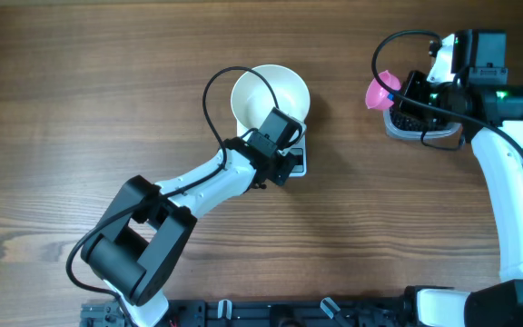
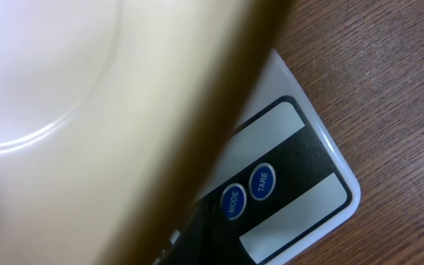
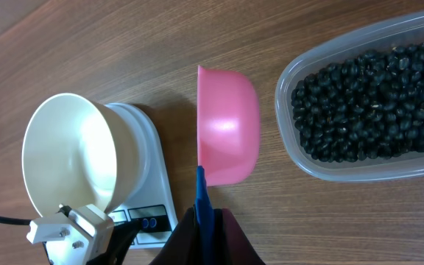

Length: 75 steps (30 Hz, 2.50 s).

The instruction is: Scoop item into bowl and weigh 150g on scale

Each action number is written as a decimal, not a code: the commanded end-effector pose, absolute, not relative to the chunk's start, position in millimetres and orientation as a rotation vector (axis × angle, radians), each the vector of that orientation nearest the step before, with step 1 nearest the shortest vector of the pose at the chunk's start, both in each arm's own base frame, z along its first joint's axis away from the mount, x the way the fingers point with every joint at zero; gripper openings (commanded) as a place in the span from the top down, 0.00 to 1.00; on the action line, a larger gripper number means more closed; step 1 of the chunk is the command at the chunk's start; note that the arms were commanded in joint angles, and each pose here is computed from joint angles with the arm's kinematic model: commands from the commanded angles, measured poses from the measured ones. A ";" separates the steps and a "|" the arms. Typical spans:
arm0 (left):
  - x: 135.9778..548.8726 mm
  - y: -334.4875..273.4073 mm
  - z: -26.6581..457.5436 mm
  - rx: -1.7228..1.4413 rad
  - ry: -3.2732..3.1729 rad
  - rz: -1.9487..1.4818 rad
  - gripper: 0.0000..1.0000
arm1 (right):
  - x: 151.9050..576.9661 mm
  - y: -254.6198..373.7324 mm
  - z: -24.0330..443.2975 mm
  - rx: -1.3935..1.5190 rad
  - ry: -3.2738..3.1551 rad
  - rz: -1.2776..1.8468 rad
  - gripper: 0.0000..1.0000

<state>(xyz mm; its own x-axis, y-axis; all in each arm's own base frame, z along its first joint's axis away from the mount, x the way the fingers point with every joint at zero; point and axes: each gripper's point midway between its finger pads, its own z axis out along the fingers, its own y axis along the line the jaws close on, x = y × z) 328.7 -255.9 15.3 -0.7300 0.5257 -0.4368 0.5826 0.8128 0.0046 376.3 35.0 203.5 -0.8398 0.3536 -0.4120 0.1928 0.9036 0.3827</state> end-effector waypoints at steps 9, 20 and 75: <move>325.4 -229.4 -5.5 0.744 2.653 -0.028 0.96 | 377.8 32.7 212.4 0.369 2.559 0.424 0.96; 328.6 -232.5 -3.6 0.730 2.637 -0.035 0.96 | 377.7 32.7 212.4 0.370 2.559 0.424 0.96; 372.1 -150.3 175.5 0.335 2.333 -0.298 0.96 | 420.8 42.1 251.1 0.118 2.328 0.442 0.96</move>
<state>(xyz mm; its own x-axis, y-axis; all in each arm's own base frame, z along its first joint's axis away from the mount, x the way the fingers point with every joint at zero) 374.5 -147.5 173.9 -0.6857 0.1545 -0.7113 0.3182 0.9425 -0.1019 414.7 39.0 234.1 -0.7507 0.2386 -0.6161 0.0033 0.9339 0.3576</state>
